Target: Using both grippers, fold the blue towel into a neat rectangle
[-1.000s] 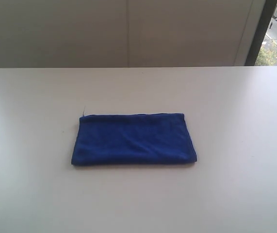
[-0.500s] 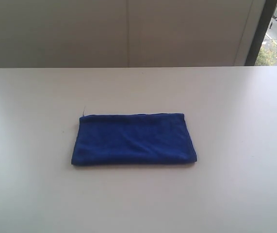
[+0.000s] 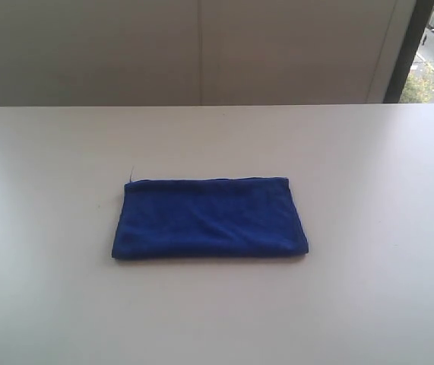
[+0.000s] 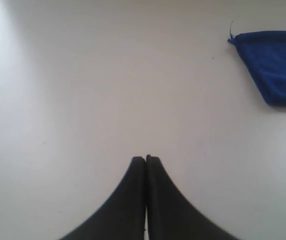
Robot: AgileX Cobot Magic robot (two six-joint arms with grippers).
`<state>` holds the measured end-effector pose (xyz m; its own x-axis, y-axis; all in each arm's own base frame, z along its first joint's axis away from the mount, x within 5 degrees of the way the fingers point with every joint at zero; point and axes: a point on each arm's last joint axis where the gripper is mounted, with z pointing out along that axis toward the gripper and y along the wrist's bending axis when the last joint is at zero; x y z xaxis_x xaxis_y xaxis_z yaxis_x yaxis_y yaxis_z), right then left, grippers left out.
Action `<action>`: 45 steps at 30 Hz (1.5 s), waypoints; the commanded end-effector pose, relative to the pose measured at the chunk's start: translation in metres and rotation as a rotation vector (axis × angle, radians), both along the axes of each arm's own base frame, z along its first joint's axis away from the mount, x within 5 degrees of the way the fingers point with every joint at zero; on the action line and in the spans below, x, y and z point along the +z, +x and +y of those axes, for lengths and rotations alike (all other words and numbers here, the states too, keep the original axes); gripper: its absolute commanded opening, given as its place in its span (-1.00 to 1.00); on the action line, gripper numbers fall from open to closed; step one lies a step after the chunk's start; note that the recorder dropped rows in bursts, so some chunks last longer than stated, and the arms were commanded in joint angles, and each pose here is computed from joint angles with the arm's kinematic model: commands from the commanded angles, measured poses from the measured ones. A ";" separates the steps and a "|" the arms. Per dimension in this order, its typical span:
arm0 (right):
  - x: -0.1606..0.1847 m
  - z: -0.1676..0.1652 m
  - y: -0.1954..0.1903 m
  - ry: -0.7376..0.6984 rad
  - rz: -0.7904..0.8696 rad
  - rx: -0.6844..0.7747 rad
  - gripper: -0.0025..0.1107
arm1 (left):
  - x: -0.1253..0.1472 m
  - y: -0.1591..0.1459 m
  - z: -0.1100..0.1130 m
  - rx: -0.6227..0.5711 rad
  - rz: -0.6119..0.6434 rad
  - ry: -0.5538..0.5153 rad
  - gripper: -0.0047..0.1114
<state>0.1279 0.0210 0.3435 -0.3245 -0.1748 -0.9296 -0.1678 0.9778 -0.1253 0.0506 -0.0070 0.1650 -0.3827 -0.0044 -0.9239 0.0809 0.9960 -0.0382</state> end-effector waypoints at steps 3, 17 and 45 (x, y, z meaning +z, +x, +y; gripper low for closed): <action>0.000 0.000 -0.001 0.005 -0.010 0.000 -0.96 | -0.002 0.000 0.000 0.002 0.006 0.001 -0.92; -0.010 -0.026 -0.079 0.163 -0.359 -0.208 -0.96 | -0.002 0.000 0.000 0.002 0.006 0.001 -0.92; -0.161 -0.024 -0.074 0.091 -0.095 -0.186 -0.96 | -0.002 0.000 0.000 0.002 0.006 0.001 -0.92</action>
<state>0.0537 -0.0035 0.1840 -0.2522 -0.0146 -0.9676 0.0430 0.9987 -0.0263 0.0505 -0.0070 0.1648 -0.3848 -0.0035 -0.9230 0.0814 0.9960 -0.0377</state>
